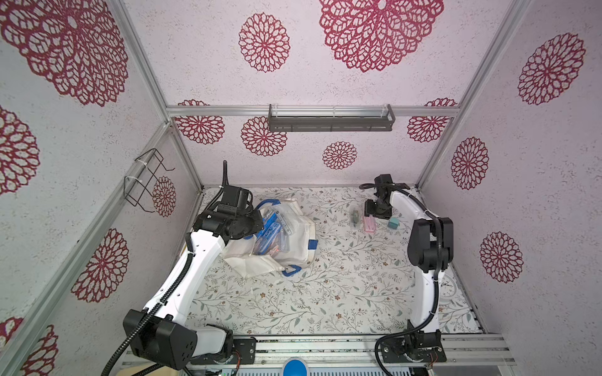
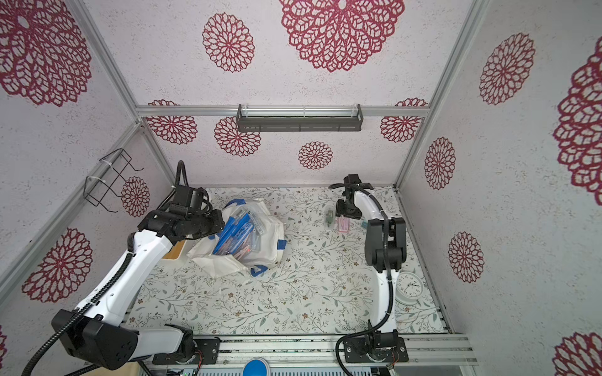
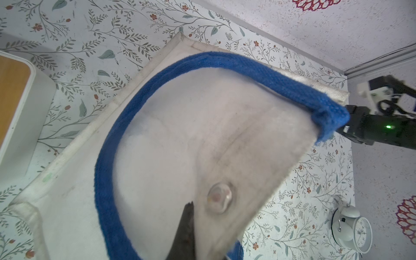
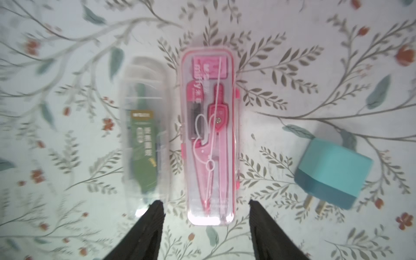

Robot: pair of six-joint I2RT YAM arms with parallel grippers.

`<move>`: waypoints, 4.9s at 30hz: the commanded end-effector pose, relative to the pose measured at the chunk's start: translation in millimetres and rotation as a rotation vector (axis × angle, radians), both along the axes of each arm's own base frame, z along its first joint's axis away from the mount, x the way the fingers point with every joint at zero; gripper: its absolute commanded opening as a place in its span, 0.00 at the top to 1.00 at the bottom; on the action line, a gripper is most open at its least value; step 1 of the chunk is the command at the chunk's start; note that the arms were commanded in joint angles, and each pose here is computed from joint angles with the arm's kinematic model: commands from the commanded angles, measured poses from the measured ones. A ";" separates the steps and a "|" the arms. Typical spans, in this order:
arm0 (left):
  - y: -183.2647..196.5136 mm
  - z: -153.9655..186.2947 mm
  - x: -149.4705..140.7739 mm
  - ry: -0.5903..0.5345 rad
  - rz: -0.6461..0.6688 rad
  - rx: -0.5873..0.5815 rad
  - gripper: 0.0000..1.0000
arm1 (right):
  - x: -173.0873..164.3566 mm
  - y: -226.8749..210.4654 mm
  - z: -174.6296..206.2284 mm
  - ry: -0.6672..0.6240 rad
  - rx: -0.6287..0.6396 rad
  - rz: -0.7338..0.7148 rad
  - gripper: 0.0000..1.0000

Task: Take out the compass set from the canvas bag
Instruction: Place the compass set at the center of the board, then pick up the compass set from the canvas bag.

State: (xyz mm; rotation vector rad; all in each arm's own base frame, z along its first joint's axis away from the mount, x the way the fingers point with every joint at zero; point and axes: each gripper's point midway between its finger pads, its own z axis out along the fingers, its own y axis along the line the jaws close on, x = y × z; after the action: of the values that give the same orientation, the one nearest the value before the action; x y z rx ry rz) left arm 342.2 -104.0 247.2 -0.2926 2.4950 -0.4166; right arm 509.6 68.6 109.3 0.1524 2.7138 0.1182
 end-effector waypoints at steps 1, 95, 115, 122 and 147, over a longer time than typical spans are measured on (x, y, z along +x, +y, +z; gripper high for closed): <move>3.0 14.2 1.8 -0.046 0.013 -0.014 1.00 | -4.8 29.5 77.5 -0.183 0.108 0.015 0.39; 6.9 17.9 10.5 -0.009 0.047 -0.011 1.00 | -108.7 354.3 6.3 -0.269 -0.036 0.528 0.52; 7.5 15.9 6.8 0.001 0.034 -0.005 1.00 | -88.2 364.4 -20.0 -0.210 -0.002 0.543 0.46; 8.0 15.8 5.0 0.004 0.034 -0.004 1.00 | -88.4 374.5 -20.0 -0.195 0.065 0.551 0.52; 7.4 18.4 6.4 -0.006 0.043 -0.018 1.00 | -104.1 362.8 15.8 -0.201 0.142 0.531 0.75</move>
State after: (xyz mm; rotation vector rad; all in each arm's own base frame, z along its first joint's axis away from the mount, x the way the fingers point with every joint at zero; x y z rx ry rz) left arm 348.5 -99.5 248.7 -0.3294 2.5215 -0.3982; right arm 407.4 436.0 71.3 -0.5689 2.5431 0.3531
